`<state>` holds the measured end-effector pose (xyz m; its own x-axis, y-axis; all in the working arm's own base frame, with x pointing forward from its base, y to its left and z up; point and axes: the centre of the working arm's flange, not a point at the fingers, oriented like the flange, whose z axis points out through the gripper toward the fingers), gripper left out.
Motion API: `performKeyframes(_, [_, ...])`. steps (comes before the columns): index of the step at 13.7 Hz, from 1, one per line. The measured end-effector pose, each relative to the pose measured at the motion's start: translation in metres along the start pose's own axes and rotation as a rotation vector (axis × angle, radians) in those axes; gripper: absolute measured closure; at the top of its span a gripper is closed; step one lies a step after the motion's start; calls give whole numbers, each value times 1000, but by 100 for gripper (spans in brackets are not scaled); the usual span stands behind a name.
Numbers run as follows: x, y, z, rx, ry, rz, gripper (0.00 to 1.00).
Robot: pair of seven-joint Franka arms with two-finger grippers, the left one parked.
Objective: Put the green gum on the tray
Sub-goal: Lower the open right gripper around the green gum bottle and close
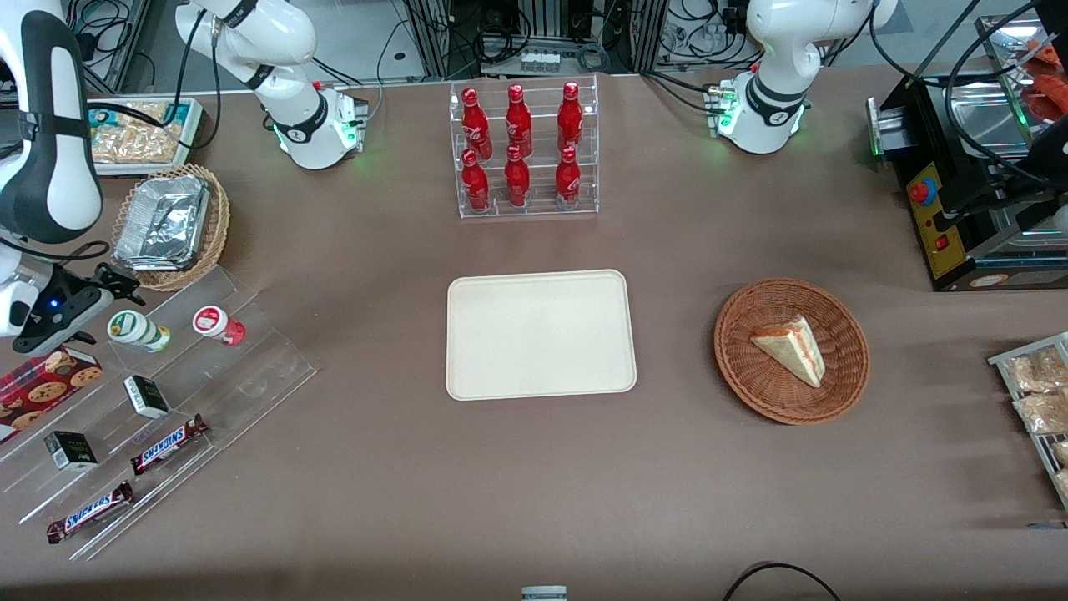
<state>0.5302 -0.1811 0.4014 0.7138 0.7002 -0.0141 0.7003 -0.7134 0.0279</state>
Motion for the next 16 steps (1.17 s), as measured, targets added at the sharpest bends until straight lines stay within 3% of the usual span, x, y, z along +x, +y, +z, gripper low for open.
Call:
performKeyframes(5, [-2,-5,18,-26,15,-1,3])
performKeyframes(6, [-2,-6,19,-27,15,-1,11])
performKeyframes(8, [-2,-6,20,-28,16,-2,35])
performKeyframes(9, [-2,-6,19,-29,16,-2,41])
performKeyframes(16, [30,-5,-33,-48,30,-46,41])
